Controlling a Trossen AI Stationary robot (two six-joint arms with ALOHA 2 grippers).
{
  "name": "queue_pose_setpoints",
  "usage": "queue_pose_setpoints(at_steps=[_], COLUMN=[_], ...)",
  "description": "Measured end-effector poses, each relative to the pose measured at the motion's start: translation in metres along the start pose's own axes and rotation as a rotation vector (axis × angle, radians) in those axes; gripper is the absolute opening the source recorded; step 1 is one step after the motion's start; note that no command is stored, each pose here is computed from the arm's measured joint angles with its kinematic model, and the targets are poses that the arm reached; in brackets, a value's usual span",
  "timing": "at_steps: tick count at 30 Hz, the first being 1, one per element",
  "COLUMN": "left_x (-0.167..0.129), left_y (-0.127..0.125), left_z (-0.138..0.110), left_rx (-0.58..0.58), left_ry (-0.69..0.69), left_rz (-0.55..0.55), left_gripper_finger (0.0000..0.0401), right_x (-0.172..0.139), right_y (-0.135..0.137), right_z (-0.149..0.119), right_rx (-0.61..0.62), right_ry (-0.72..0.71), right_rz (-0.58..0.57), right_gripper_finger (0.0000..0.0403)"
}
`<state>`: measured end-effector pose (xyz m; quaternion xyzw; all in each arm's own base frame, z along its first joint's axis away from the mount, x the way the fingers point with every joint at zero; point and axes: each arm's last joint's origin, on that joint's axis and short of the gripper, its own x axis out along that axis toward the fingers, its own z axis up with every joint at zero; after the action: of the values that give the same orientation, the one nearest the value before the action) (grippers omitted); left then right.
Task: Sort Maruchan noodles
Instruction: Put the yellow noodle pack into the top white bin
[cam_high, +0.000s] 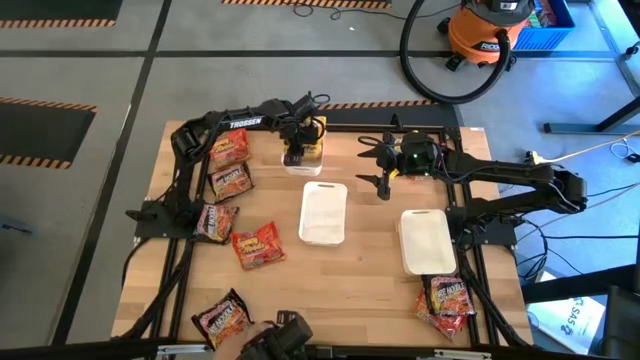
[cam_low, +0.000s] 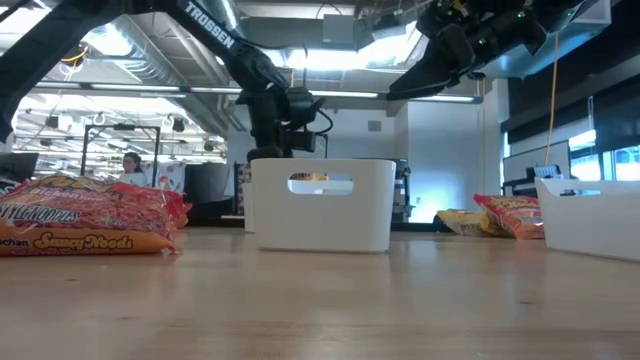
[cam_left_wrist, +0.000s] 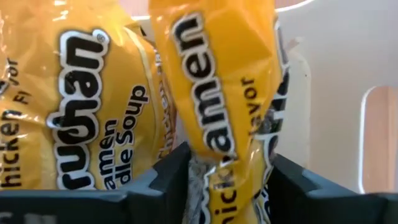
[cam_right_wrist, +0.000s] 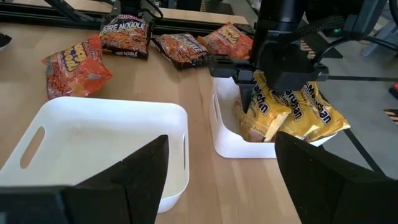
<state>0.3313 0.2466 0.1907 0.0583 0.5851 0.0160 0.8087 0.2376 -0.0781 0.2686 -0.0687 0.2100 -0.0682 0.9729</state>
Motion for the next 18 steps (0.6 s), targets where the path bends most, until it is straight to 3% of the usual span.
queue_pose_setpoints(at_steps=[7, 18], left_x=[-0.003, -0.027], left_y=[0.002, -0.002], left_z=[0.002, 0.023], left_rx=[-0.02, -0.021], left_ry=[0.026, 0.068], left_rz=[0.046, 0.114], left_gripper_finger=[0.0199, 0.0202], right_x=[0.001, 0.014], right_y=[0.0, 0.0], right_z=[-0.001, -0.008], right_rx=[0.0, 0.007], right_ry=[0.003, 0.043], right_rz=[0.001, 0.017], right_gripper_finger=[0.0271, 0.0271])
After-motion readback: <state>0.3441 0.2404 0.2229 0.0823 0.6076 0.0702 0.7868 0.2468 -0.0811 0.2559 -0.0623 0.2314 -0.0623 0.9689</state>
